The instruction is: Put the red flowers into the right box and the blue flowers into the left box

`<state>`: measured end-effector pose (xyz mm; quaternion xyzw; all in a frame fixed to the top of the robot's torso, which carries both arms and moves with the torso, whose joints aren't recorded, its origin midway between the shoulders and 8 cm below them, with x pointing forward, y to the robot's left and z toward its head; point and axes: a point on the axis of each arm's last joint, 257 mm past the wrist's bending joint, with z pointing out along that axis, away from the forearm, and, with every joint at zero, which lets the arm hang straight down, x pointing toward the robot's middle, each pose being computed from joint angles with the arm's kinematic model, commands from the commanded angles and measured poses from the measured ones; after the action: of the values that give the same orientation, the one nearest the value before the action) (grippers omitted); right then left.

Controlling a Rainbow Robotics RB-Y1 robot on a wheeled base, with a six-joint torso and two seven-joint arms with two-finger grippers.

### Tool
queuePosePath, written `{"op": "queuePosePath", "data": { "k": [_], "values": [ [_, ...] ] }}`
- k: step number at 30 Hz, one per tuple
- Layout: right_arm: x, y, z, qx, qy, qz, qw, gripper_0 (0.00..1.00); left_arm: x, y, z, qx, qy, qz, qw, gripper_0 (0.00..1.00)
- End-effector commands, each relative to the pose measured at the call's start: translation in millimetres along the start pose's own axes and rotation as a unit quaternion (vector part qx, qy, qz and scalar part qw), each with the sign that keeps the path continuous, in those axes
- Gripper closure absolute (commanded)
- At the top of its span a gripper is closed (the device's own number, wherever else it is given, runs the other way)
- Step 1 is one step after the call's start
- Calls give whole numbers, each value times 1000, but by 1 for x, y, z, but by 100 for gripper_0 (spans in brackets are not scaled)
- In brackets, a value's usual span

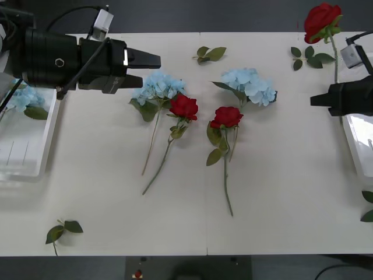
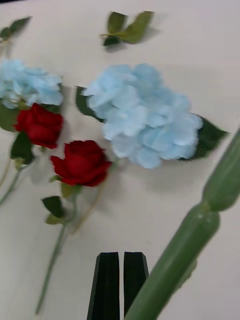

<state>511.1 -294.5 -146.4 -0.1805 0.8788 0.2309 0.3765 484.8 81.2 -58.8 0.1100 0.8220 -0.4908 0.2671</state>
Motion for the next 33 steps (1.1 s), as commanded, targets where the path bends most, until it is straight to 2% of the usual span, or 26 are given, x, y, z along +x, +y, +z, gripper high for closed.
{"op": "queuePosePath", "data": {
  "k": [1, 6, 9, 13, 16, 24, 30, 33],
  "values": [
    [-7, -55, -37, 77, 8, 6, 997, 100, -4, 33, -23, -73, 2, 26, 997, 0],
    [11, -119, -72, 167, 41, 1, 985, 100, 2, 88, -41, -183, 19, 36, 982, 0],
    [19, -148, -94, 213, 61, -12, 975, 100, 8, 115, -51, -240, 28, 14, 970, 0],
    [29, -174, -114, 256, 93, -46, 961, 100, 17, 139, -46, -298, 39, 0, 954, 0],
    [40, -192, -123, 282, 106, -44, 952, 100, 22, 153, -40, -338, 42, -3, 940, 0],
    [60, -233, -145, 349, 137, -59, 925, 100, 33, 171, -18, -408, 47, 8, 912, 0],
    [73, -261, -138, 397, 153, -115, 898, 100, 36, 176, 2, -439, 44, 4, 897, 0],
    [88, -269, -131, 400, 154, -109, 897, 100, 29, 178, 15, -442, 46, -3, 896, 0]
  ]
}}
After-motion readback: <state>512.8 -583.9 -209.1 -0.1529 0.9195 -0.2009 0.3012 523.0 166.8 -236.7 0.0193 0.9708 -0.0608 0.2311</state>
